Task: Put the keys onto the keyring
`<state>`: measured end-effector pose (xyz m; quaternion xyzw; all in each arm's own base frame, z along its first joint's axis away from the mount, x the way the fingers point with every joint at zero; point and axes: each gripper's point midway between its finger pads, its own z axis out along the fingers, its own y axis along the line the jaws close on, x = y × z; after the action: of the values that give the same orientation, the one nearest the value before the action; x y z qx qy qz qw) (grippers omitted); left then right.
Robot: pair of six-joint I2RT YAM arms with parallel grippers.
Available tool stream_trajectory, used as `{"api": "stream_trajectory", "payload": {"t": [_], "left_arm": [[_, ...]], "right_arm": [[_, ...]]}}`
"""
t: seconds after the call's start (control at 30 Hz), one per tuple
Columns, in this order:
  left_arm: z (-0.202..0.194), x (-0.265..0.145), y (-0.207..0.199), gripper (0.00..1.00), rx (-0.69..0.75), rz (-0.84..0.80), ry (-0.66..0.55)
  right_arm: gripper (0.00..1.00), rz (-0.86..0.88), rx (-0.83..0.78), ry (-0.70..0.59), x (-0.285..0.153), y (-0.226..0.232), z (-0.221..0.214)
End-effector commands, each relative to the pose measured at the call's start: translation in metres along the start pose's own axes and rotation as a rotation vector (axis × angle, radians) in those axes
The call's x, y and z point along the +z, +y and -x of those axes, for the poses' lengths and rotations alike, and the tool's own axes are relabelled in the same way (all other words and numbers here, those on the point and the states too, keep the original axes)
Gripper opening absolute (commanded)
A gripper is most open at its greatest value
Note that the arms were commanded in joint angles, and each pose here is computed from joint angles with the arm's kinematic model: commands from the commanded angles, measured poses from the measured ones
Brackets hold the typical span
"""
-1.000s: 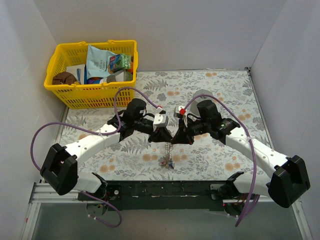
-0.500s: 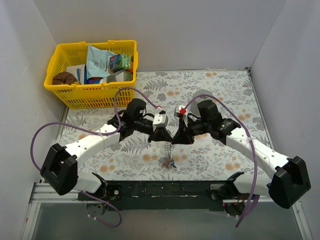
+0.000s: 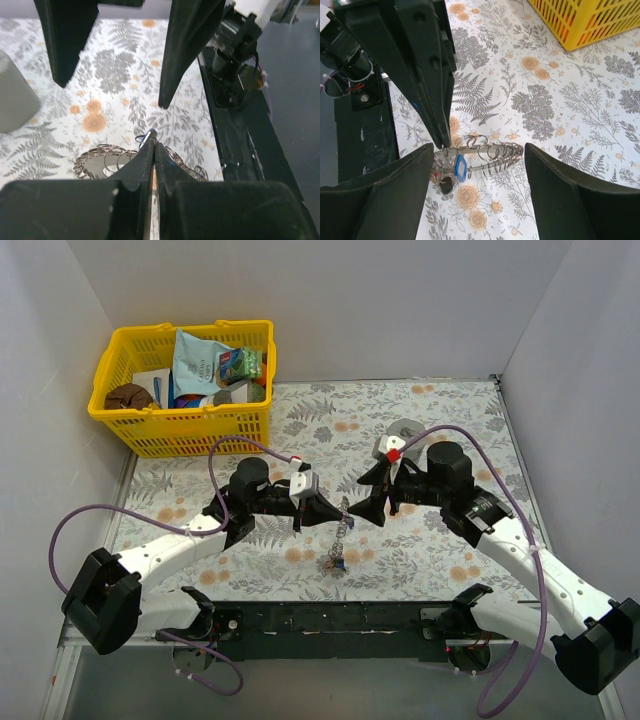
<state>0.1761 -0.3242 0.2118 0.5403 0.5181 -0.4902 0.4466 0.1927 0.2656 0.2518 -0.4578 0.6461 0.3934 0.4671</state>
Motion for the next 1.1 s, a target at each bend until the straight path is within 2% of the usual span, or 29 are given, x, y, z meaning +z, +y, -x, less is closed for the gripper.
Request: {"api": "stream_trajectory", "payload": {"t": [0.0,0.23,0.4,0.63,0.77,0.8,0.83,0.9,1.07], "left_arm": [[0.057,-0.009,0.003,0.00,0.131,0.083,-0.195],[0.065,-0.015,-0.004,0.00,0.173,0.058,-0.230],[0.069,-0.017,-0.006,0.00,0.182,0.049,-0.244],[0.074,-0.018,-0.008,0.00,0.191,0.038,-0.247],[0.074,-0.018,-0.008,0.00,0.190,0.035,-0.246],[0.074,-0.018,-0.008,0.00,0.189,0.037,-0.246],[0.074,-0.018,-0.007,0.00,0.187,0.041,-0.246],[0.074,-0.017,-0.008,0.00,0.186,0.039,-0.247],[0.075,-0.018,-0.007,0.00,0.187,0.044,-0.249]], "right_arm": [[0.79,-0.010,-0.018,-0.026,0.000,-0.005,0.000],[0.79,0.145,-0.105,-0.094,-0.008,0.024,0.003],[0.74,0.177,-0.103,-0.097,-0.010,0.029,0.003],[0.73,0.174,-0.107,-0.110,-0.010,0.029,0.005],[0.61,0.208,-0.086,-0.120,-0.007,0.032,0.005],[0.50,0.217,-0.081,-0.122,-0.006,0.033,0.006],[0.46,0.235,-0.070,-0.122,-0.005,0.035,0.004],[0.41,0.252,-0.058,-0.126,-0.003,0.037,0.004],[0.34,0.279,-0.033,-0.118,0.000,0.040,-0.004]]}}
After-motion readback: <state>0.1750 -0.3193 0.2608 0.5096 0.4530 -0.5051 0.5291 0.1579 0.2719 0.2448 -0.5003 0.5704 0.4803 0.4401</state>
